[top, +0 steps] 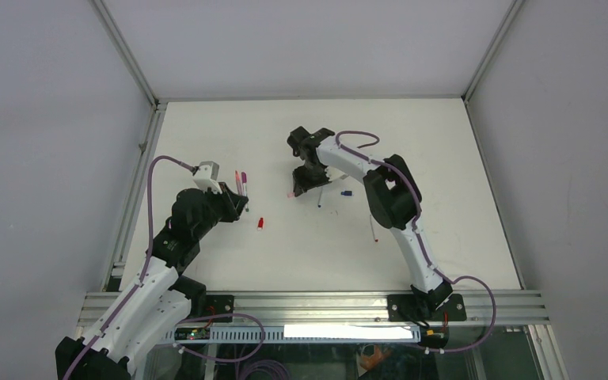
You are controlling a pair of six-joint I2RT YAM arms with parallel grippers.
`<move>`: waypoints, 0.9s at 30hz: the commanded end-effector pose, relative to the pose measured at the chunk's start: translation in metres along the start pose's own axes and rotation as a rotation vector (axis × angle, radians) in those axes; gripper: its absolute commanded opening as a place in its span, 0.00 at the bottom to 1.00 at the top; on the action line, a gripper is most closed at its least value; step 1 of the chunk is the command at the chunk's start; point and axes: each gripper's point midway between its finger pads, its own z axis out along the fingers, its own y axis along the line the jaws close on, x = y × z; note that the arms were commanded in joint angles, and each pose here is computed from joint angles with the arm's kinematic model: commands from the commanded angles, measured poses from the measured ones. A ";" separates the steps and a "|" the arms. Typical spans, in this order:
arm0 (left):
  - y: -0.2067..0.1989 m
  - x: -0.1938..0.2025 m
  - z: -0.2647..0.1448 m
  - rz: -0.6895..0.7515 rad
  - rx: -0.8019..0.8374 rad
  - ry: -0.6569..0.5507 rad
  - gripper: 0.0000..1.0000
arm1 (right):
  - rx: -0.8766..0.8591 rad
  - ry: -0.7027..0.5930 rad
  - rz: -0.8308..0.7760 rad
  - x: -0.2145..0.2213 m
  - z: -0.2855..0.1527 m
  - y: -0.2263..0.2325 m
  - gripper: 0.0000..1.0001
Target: Insert the pens into the pen caps
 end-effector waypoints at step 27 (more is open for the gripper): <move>-0.124 -0.032 -0.002 0.144 0.690 -0.063 0.00 | -1.766 -0.324 -1.472 0.071 -0.332 -0.005 0.00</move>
